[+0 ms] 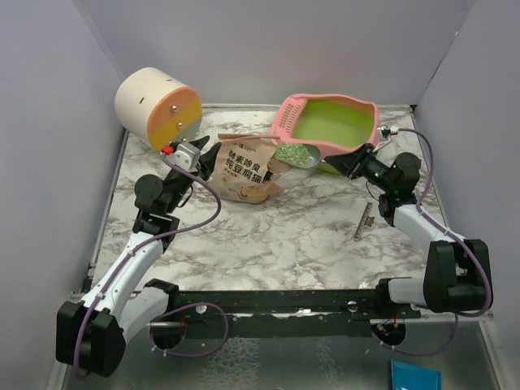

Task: Fill the litter box with clean litter

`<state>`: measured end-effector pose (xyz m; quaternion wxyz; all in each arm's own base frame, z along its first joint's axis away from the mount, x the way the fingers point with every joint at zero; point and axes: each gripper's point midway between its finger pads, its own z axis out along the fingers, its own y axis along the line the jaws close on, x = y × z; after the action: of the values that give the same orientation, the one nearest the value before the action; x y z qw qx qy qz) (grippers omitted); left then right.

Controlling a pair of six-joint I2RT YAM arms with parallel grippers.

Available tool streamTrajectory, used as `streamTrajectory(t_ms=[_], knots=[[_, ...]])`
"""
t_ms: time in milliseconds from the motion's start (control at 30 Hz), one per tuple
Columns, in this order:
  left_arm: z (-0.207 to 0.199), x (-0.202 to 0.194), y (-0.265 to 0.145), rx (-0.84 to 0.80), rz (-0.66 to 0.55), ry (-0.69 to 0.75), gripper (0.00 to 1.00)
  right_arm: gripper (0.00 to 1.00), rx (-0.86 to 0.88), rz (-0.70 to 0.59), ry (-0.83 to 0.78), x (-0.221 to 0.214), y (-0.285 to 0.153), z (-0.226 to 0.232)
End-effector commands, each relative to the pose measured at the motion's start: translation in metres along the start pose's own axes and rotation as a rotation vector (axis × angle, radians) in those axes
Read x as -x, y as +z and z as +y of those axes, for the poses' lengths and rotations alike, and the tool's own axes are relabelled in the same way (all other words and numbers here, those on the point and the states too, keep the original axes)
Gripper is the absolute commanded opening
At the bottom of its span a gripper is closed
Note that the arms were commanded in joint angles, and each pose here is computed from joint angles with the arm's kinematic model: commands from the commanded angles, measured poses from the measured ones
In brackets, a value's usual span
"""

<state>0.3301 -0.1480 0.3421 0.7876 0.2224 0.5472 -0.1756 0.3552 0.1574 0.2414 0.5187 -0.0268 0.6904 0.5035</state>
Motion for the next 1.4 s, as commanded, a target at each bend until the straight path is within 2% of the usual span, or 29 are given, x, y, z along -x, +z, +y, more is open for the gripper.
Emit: streamTrajectory(t_ms=[0, 633, 967, 1367], knots=[[0.007, 0.009, -0.003, 0.04, -0.029, 0.005, 0.37, 0.01, 0.03, -0.041, -0.058, 0.018, -0.007, 0.013], [0.008, 0.007, -0.003, 0.047, -0.025, 0.009, 0.37, 0.01, -0.014, -0.072, -0.064, 0.034, -0.027, 0.002], [0.009, 0.006, -0.004, 0.05, -0.021, 0.012, 0.37, 0.01, -0.083, -0.12, -0.035, 0.056, -0.041, -0.021], [0.008, 0.009, -0.006, 0.05, -0.028, 0.015, 0.36, 0.01, -0.114, -0.164, -0.029, 0.089, -0.037, -0.039]])
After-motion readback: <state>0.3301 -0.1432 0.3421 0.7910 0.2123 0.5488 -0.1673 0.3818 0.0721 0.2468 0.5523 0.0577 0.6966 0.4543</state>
